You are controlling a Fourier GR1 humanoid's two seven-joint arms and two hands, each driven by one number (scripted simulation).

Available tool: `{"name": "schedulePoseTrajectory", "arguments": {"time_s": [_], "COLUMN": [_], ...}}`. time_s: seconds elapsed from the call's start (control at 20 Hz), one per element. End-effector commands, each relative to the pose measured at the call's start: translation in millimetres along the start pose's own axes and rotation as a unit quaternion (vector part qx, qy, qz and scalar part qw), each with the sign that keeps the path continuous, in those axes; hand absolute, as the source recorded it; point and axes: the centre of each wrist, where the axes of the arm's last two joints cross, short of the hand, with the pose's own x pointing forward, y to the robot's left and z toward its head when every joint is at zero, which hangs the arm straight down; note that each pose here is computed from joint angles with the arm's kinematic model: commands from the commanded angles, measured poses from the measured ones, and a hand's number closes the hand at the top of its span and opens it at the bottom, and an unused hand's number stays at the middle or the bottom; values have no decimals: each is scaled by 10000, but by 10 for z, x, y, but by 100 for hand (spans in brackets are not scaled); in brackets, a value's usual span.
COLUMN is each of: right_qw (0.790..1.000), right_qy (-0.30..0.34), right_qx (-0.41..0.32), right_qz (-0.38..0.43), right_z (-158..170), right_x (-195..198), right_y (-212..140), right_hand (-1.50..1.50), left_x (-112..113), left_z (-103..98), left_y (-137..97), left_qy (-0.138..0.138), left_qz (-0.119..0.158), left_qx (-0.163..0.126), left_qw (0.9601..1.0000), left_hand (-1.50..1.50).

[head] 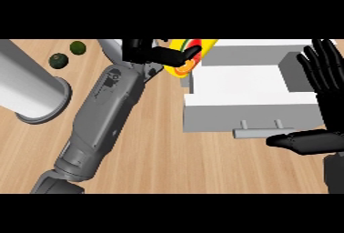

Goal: Pick up the cup, place it into the drawer and close the drawer

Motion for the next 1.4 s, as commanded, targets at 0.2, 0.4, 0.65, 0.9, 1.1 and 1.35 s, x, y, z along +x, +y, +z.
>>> {"name": "schedulePoseTrajectory", "arguments": {"time_s": [0.2, 0.4, 0.65, 0.9, 1.1, 1.35], "right_qw": [9998, 9995, 9986, 9978, 9962, 9884], "right_qy": [-55, -184, -218, -346, -465, -494], "right_qx": [153, 229, 443, 553, 677, 1260], "right_qz": [-79, -75, -169, -105, -298, -693], "right_z": [-181, -34, -196, -192, -339, -373], "right_x": [-117, -14, 9, 69, 123, 42], "right_y": [127, 55, 143, -27, 177, 418], "right_hand": [-150, -150, -150, -150, -150, -150], "left_x": [146, 194, -26, -283, -253, -307], "left_z": [-349, -459, -319, -94, -108, -28], "left_y": [-468, -585, -551, -449, -505, -467], "left_qy": [894, 1236, 1645, 2188, 2173, 1985], "left_qz": [-484, -833, -1164, -1344, -1482, -803], "left_qx": [31, 89, -252, -753, -816, -516], "left_qw": [9948, 9888, 9792, 9635, 9613, 9754], "left_hand": [150, 150, 150, 150, -150, -150]}}
